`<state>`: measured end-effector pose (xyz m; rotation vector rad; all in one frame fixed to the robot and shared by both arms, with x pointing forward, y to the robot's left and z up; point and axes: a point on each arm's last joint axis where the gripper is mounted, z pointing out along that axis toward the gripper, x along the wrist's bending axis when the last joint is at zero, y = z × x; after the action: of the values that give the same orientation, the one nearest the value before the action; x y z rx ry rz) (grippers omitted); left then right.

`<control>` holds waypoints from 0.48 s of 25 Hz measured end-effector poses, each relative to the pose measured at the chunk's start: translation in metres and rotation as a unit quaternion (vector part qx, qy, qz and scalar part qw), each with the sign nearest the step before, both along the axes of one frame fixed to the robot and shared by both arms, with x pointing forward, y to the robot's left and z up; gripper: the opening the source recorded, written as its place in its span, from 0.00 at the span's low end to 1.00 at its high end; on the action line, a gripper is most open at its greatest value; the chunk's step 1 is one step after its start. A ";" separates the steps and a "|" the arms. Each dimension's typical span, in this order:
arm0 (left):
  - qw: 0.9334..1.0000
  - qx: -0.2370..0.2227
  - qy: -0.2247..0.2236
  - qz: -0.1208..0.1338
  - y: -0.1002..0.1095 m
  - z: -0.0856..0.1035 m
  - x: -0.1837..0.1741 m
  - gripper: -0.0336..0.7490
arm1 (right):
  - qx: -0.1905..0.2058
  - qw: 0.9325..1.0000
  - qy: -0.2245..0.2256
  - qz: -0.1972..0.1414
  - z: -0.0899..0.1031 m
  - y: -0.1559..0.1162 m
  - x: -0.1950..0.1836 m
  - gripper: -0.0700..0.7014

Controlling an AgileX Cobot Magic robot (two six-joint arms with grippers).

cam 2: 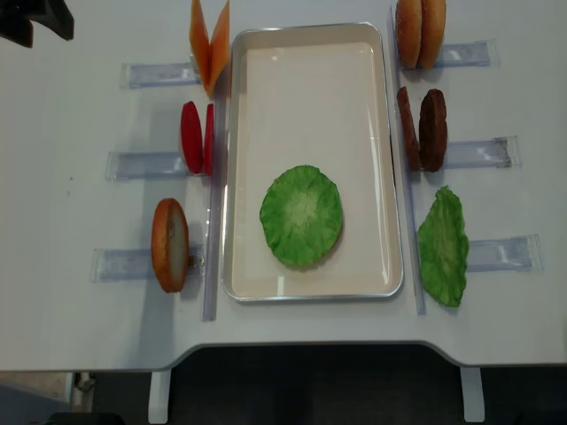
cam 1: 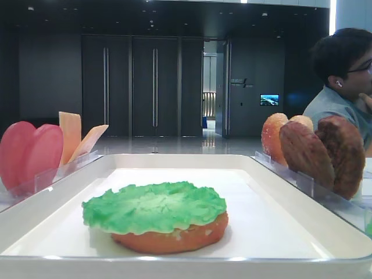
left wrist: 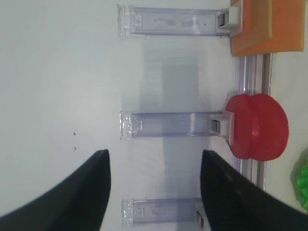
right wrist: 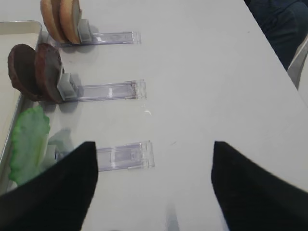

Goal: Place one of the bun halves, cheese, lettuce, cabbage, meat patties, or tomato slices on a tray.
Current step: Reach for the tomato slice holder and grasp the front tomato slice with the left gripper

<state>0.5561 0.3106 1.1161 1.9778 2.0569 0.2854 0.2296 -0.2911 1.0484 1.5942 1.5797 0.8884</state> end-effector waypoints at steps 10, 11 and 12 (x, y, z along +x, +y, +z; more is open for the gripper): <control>1.000 0.017 -0.011 -0.002 -0.005 0.005 0.015 0.62 | 0.000 1.000 0.000 0.000 0.000 0.000 0.000 0.72; 1.000 0.022 -0.010 -0.004 -0.010 0.005 0.015 0.62 | 0.000 1.000 0.000 0.000 0.000 0.000 0.000 0.72; 1.000 0.027 -0.010 -0.010 -0.017 0.004 0.015 0.62 | 0.000 1.000 0.000 0.000 0.000 0.000 0.000 0.72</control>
<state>0.5714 0.2935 1.1204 2.0175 2.0351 0.3582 0.2296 -0.2911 1.0484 1.5942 1.5797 0.8884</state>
